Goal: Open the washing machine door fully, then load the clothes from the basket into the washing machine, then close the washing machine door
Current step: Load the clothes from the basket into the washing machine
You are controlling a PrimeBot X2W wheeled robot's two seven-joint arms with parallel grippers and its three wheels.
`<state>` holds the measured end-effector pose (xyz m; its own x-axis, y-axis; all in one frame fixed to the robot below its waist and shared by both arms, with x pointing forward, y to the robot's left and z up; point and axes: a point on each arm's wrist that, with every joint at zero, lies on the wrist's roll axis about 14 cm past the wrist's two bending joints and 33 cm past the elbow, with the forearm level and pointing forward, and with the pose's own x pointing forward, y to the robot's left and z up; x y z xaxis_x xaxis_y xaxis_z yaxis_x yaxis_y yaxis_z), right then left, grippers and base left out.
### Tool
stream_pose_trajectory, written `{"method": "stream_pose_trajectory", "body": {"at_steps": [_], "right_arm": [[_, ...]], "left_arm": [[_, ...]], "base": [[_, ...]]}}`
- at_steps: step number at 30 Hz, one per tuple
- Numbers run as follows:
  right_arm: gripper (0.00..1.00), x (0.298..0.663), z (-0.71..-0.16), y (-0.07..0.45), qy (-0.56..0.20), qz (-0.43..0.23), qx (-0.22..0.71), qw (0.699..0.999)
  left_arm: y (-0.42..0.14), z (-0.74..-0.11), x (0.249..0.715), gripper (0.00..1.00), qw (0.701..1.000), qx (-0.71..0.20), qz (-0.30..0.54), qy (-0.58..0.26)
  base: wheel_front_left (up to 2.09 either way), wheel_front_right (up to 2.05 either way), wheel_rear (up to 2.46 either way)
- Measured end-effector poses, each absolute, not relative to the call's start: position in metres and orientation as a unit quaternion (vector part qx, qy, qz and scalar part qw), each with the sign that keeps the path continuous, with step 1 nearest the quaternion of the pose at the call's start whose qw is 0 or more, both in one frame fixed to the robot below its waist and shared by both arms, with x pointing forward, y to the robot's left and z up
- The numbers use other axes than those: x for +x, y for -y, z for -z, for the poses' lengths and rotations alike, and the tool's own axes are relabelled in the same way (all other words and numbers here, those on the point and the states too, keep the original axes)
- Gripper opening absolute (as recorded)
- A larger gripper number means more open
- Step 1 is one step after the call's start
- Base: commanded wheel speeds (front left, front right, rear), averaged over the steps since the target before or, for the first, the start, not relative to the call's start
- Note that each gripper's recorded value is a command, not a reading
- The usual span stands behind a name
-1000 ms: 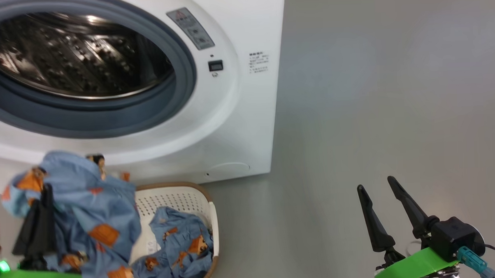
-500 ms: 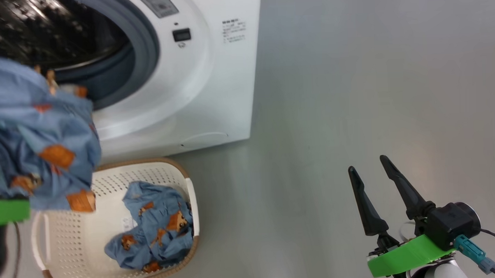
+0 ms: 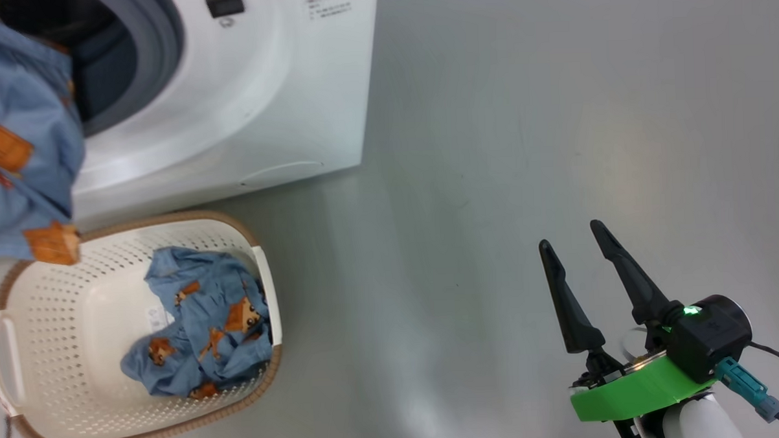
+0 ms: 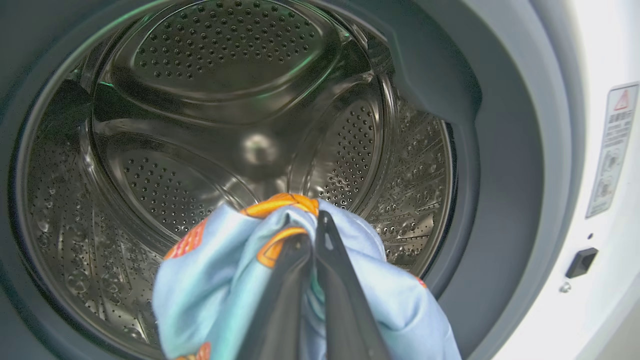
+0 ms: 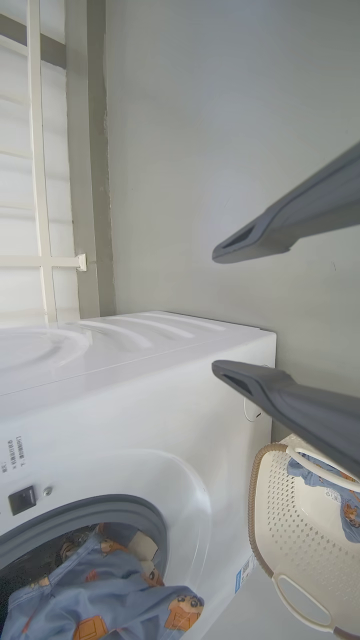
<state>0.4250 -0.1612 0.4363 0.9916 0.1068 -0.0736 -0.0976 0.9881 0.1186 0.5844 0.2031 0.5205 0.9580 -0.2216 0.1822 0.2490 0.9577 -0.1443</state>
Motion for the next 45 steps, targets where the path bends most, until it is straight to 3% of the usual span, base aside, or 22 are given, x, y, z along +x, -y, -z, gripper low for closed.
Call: {"method": "stream_pose_trajectory", "body": {"at_steps": [14,34,38,45], "right_arm": [[1.0,0.431,-0.402,0.164,-0.08,-0.04,0.079,0.993],[1.0,0.431,-0.359,0.156,-0.135,-0.044,0.099,0.985],[1.0,0.428,-0.355,0.158,-0.142,-0.041,0.097,0.984],[1.0,0.425,-0.349,0.155,-0.152,-0.042,0.106,0.982]], "left_arm": [[-0.193,-0.478,0.643,0.0,0.986,-0.076,0.141,0.04],[-0.185,-0.391,0.709,0.0,0.979,-0.08,0.146,-0.115],[-0.179,-0.396,0.72,0.0,0.981,-0.066,0.156,-0.095],[-0.167,-0.45,0.744,0.0,0.983,-0.038,0.178,0.032]], "base": [[0.0,0.0,0.0],[0.0,0.0,0.0],[0.0,0.0,0.0],[0.0,0.0,0.0]]}}
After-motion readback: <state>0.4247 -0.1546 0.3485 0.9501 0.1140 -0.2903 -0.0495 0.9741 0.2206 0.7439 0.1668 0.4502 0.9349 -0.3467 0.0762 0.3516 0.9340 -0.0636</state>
